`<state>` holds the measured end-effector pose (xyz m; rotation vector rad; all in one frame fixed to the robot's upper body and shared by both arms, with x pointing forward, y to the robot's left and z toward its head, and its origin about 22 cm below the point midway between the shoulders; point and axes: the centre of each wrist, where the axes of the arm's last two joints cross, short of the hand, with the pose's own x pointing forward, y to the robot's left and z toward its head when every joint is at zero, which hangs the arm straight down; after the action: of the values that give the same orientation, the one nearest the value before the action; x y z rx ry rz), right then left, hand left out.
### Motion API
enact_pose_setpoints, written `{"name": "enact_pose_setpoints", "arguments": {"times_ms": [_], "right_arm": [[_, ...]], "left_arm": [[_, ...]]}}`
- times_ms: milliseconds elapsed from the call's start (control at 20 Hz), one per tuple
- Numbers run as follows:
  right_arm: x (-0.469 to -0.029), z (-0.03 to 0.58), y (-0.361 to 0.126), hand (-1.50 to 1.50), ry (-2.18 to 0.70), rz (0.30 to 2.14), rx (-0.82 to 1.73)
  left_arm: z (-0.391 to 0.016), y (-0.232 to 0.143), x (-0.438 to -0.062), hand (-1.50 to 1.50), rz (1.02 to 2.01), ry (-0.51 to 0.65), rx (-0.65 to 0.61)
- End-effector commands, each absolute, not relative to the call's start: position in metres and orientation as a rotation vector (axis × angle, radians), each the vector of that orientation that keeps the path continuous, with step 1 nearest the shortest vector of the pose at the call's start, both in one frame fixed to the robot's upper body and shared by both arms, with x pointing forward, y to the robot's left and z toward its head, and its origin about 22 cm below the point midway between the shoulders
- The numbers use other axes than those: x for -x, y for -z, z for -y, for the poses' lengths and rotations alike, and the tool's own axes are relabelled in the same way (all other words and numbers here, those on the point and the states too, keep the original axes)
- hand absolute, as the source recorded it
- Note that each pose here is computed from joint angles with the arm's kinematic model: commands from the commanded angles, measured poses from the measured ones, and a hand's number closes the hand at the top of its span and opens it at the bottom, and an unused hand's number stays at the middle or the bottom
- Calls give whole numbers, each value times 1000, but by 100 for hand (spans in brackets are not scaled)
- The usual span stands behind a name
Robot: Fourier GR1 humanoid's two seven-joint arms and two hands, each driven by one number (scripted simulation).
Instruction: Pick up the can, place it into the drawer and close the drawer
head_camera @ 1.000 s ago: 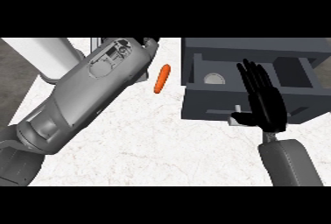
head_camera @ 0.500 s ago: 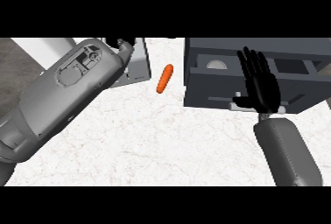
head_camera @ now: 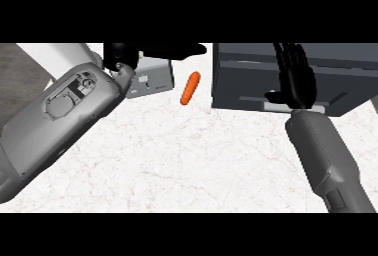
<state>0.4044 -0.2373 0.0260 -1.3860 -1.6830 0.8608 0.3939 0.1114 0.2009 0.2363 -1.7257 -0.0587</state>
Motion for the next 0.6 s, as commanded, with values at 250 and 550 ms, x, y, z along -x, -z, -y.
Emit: {"name": "enact_pose_setpoints", "arguments": {"times_ms": [250, 550], "right_arm": [[-436, 204, -40, -150, -850, 1668, 1380], [-450, 203, -66, -150, -797, 1669, 1391]], "left_arm": [[-141, -190, -379, -150, 1708, 73, -232], [-143, -179, -367, -150, 1738, 95, -235]]}}
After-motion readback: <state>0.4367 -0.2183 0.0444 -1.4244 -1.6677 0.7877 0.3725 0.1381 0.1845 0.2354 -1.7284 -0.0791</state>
